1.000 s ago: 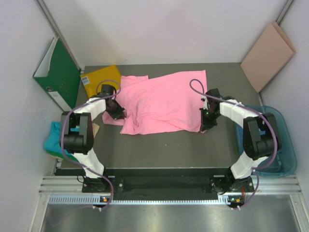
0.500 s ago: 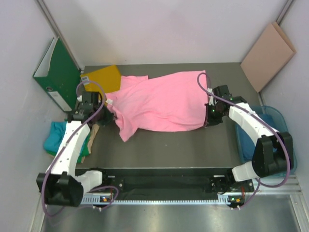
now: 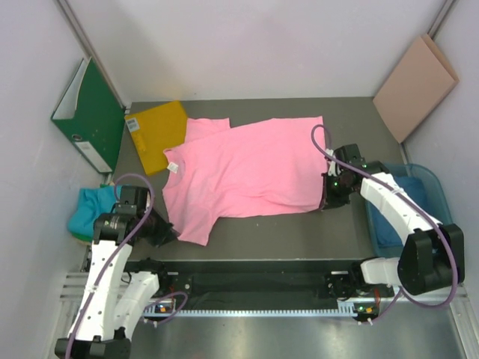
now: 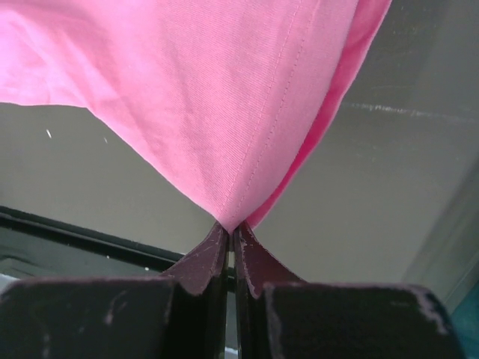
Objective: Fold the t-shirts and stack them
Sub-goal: Fold the flattened tshirt in 1/3 of the way
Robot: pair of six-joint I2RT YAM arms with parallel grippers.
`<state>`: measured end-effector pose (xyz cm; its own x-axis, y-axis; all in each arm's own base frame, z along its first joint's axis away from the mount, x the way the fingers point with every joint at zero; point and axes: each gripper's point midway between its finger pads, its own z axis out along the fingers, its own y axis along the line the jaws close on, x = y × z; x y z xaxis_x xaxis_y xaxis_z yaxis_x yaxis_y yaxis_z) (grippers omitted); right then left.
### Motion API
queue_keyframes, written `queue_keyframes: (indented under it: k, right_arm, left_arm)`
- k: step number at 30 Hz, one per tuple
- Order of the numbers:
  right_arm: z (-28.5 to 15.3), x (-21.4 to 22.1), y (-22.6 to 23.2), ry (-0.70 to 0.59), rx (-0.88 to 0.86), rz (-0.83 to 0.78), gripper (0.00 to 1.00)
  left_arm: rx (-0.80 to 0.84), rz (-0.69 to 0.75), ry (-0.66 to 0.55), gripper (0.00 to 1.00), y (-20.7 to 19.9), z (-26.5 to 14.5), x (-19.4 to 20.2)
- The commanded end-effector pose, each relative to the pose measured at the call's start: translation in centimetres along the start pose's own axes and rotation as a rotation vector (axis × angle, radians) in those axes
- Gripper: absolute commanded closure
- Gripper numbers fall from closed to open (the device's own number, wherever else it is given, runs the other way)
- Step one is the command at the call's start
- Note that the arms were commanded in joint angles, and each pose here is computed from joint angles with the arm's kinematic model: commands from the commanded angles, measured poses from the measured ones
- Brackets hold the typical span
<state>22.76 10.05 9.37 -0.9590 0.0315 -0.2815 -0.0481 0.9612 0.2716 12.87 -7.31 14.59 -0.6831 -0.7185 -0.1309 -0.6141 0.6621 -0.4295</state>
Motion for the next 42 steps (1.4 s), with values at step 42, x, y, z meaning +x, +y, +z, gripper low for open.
queue_keyframes:
  k: [42]
  right_arm:
    - [0.2,-16.0,-5.0,-0.189,-0.039,0.15,0.99]
  left_arm:
    - [0.074,0.078,-0.19,1.0,-14.8,8.6,-17.1]
